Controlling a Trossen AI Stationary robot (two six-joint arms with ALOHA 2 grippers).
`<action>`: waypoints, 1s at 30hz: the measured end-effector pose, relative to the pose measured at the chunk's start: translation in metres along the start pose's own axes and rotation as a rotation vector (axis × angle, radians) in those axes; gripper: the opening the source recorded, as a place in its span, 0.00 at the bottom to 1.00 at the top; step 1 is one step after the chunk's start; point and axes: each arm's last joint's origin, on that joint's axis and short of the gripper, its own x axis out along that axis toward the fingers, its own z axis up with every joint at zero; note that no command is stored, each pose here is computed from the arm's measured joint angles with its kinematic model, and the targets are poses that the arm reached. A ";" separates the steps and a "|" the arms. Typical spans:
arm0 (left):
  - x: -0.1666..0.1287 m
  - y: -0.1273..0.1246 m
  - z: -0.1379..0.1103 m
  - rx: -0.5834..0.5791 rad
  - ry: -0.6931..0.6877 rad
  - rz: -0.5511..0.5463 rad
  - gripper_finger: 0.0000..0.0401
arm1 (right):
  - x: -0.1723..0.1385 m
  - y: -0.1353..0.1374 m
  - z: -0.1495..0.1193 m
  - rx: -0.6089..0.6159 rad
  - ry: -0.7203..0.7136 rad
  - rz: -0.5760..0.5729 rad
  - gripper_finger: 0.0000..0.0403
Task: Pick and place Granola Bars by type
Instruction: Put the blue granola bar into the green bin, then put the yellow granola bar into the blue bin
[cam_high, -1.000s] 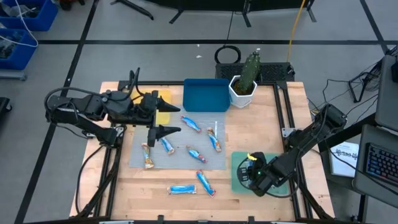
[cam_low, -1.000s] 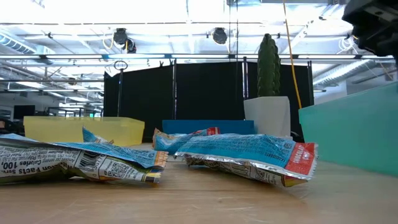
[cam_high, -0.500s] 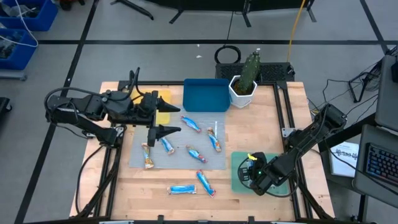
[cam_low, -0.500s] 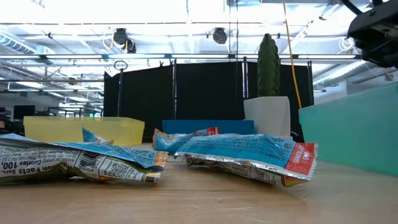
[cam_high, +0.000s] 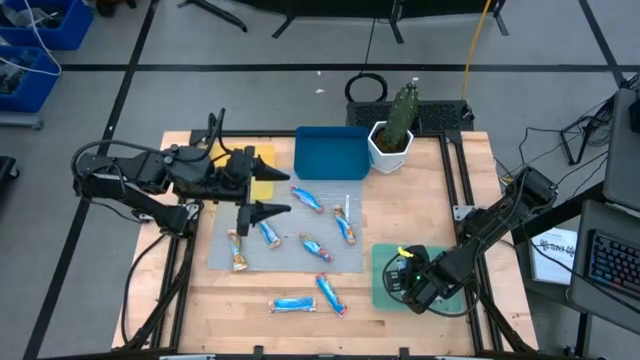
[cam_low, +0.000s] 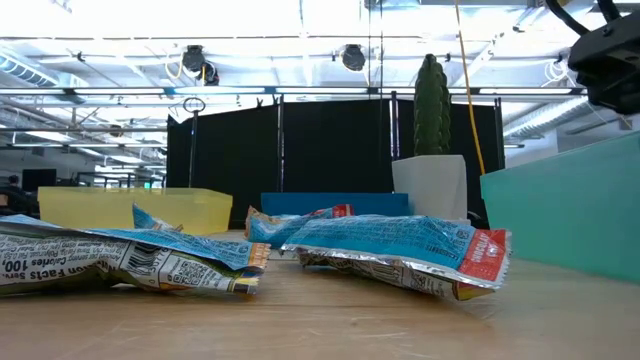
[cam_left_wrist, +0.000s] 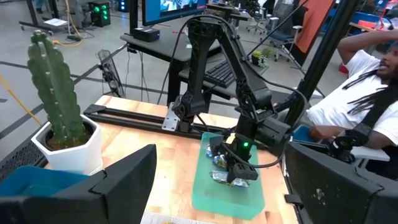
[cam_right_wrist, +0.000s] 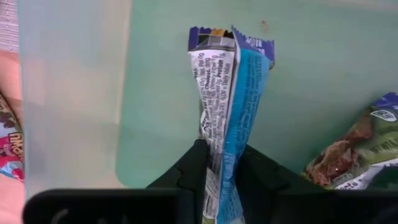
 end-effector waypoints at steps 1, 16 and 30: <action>0.000 0.000 0.000 0.000 0.001 -0.003 0.88 | 0.001 0.000 0.000 0.001 0.001 0.002 0.19; 0.000 0.000 0.000 -0.001 0.003 -0.014 0.88 | 0.016 -0.006 0.000 0.035 0.042 0.061 0.39; 0.000 0.000 0.000 0.003 0.001 -0.014 0.88 | -0.024 -0.008 0.013 0.055 0.056 0.229 0.39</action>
